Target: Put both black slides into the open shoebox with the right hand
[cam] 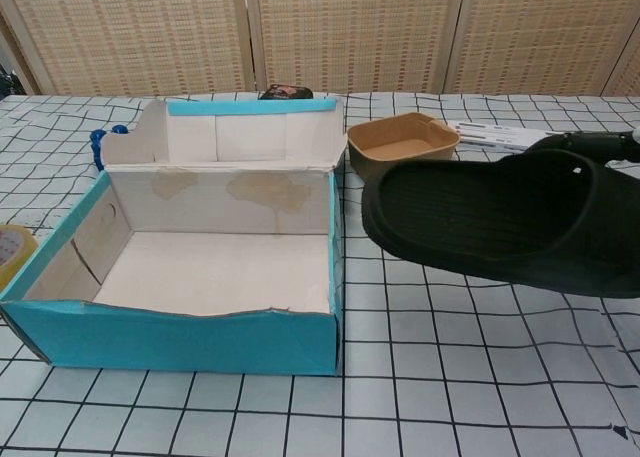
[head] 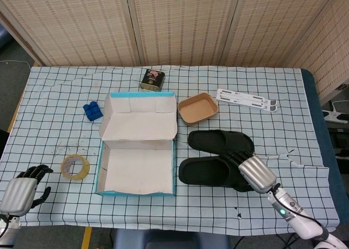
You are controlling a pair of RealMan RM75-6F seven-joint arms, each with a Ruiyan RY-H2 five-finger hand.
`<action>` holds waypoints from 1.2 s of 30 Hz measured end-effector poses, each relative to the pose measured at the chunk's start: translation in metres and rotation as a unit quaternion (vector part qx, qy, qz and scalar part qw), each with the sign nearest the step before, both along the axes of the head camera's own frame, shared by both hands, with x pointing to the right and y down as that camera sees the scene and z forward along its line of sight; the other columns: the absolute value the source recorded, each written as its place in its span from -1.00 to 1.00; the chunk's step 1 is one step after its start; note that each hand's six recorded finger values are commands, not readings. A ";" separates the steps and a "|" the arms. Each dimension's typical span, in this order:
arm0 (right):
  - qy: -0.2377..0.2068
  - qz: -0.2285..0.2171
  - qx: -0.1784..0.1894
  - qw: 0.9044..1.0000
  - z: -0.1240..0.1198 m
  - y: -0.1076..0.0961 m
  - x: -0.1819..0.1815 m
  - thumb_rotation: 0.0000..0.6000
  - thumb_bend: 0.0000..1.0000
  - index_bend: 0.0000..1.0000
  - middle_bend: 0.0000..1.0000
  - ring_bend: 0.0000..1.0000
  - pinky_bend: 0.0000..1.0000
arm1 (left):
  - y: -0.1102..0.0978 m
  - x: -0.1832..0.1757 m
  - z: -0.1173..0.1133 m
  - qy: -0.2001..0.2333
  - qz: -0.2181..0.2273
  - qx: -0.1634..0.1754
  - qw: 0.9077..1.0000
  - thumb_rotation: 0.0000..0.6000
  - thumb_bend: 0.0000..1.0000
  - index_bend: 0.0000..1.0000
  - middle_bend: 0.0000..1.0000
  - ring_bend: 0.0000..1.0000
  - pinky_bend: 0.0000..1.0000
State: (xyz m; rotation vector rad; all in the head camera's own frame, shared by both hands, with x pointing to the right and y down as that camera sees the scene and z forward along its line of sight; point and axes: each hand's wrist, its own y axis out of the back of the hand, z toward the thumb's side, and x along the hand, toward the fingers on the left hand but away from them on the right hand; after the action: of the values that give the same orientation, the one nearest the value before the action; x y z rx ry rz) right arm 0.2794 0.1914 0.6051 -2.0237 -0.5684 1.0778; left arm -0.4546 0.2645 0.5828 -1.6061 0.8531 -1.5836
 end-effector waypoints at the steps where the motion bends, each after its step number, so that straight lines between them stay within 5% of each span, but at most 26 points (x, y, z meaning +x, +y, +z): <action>1: -0.005 -0.005 0.003 1.000 -0.005 -0.001 -0.008 1.00 -0.85 0.09 -0.06 -0.29 -0.29 | 0.000 0.000 0.000 0.000 0.000 0.000 1.000 1.00 -0.24 -0.38 -0.52 -0.51 -0.15; 10: -0.013 -0.057 0.026 0.998 -0.031 -0.013 -0.093 1.00 -0.85 0.09 -0.06 -0.29 -0.29 | -0.001 -0.001 -0.003 0.003 -0.003 0.006 1.000 1.00 -0.24 -0.38 -0.52 -0.51 -0.15; 18: -0.035 -0.056 -0.040 0.997 -0.010 -0.017 -0.175 1.00 -0.85 0.09 -0.06 -0.29 -0.29 | -0.003 -0.003 -0.010 0.005 -0.005 0.018 1.000 1.00 -0.24 -0.38 -0.51 -0.51 -0.15; 26: -0.062 -0.077 -0.095 0.991 0.003 0.003 -0.277 1.00 -0.85 0.10 -0.06 -0.28 -0.29 | -0.004 -0.005 -0.016 0.010 -0.006 0.028 1.000 1.00 -0.24 -0.38 -0.51 -0.51 -0.15; 36: -0.015 -0.068 -0.060 0.996 0.026 -0.001 -0.294 1.00 -0.85 0.10 -0.06 -0.28 -0.29 | -0.003 -0.003 -0.014 0.015 -0.003 0.023 1.000 1.00 -0.24 -0.38 -0.51 -0.51 -0.15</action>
State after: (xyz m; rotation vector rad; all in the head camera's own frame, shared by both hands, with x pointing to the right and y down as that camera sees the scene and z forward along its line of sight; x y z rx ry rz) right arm -0.0143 0.1903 0.6312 -2.1525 -0.3809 1.0230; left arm -0.4581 0.2616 0.5687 -1.6003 0.9049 -1.5354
